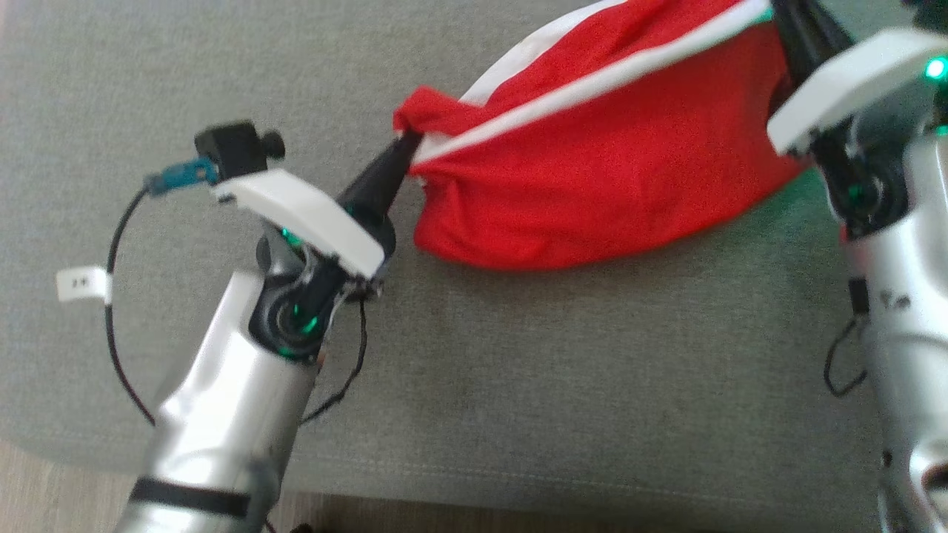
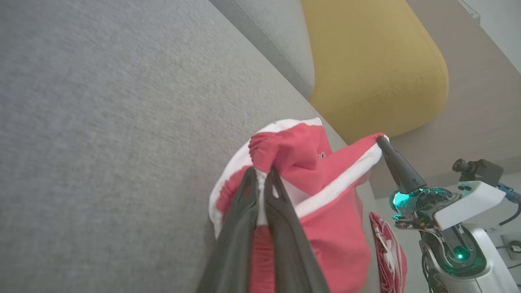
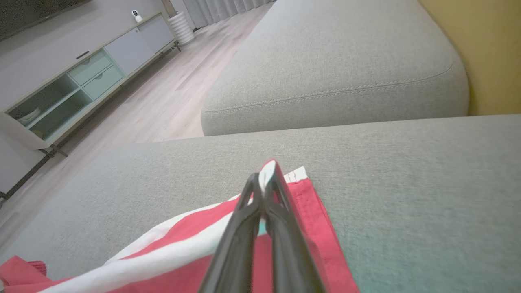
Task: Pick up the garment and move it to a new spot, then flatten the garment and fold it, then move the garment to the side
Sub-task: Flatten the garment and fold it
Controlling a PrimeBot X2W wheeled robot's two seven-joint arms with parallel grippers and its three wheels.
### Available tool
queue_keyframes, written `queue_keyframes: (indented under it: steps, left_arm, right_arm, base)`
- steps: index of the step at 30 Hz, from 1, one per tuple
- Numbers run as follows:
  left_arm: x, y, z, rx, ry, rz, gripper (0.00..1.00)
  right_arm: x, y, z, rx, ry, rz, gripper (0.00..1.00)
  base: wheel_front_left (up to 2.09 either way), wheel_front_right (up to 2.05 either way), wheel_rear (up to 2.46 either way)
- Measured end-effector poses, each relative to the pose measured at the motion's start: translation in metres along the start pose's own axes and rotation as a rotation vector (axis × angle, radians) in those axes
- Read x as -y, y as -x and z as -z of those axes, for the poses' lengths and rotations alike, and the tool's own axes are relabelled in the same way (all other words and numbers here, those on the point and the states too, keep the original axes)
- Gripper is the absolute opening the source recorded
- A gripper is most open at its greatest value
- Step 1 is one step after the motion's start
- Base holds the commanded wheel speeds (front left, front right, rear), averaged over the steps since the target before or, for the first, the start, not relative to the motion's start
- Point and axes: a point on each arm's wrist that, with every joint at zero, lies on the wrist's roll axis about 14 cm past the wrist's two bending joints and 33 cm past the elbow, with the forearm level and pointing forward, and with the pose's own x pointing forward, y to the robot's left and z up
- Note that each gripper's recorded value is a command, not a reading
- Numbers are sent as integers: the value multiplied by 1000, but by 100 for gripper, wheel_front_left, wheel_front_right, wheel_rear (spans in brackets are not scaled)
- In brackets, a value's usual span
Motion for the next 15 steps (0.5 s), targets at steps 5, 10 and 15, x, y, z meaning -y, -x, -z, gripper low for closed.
queue_keyframes:
  steps: [5,10,15]
  left_arm:
    - [-17,-15,-12,13,29,-41,0]
    - [-23,-27,-13,11,21,-59,47]
    - [-18,-32,-9,28,-53,-56,100]
  right_arm:
    - [0,-33,2,-5,-16,-11,0]
    - [1,-45,12,-13,-9,-10,40]
    - [-9,-44,6,82,39,-39,100]
  base:
    - [0,0,0]
    - [0,0,0]
    - [0,0,0]
